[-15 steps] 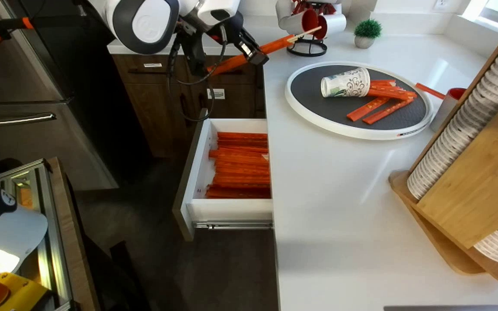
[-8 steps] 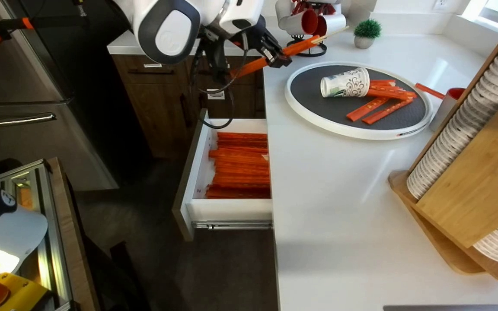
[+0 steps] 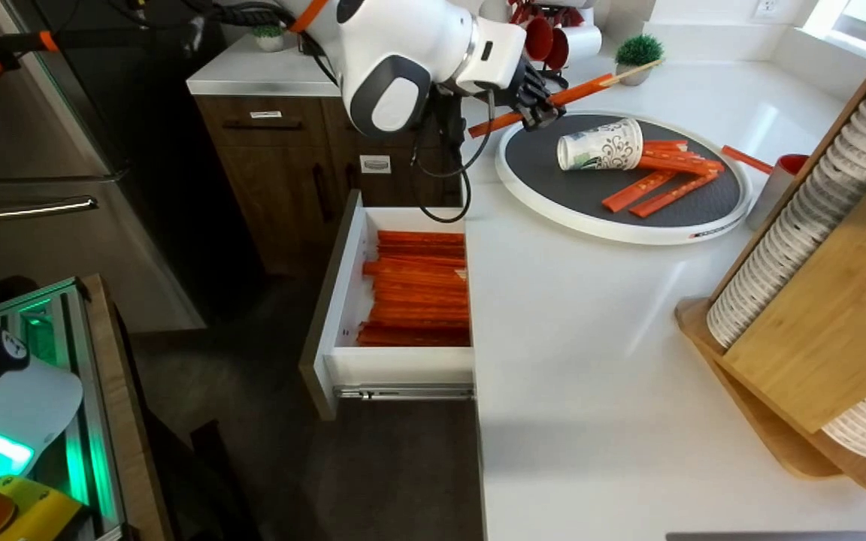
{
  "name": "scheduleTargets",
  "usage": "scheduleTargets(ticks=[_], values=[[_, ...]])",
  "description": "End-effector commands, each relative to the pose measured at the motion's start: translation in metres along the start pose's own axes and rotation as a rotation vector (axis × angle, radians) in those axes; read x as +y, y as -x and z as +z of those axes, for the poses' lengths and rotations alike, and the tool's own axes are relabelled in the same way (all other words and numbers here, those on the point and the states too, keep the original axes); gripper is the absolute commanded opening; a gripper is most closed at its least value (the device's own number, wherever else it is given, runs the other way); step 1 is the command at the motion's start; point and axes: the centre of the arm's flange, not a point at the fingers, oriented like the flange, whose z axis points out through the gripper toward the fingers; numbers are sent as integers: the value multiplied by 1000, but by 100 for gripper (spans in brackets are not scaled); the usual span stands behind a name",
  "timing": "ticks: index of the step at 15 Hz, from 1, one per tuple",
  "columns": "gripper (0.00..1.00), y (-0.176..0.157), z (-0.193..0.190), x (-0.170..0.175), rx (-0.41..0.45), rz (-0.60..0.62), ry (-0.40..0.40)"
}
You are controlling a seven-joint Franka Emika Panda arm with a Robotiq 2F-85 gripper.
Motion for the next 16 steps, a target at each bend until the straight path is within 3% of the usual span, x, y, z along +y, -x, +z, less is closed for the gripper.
scheduleTargets(ticks=[1,10,15,16], values=[[1,-11,68,-3,101,80,37],[1,-23,126,36,159,62,124],[1,-20,137,46,99,5,166],[31,-18,139,48,91,-3,174]])
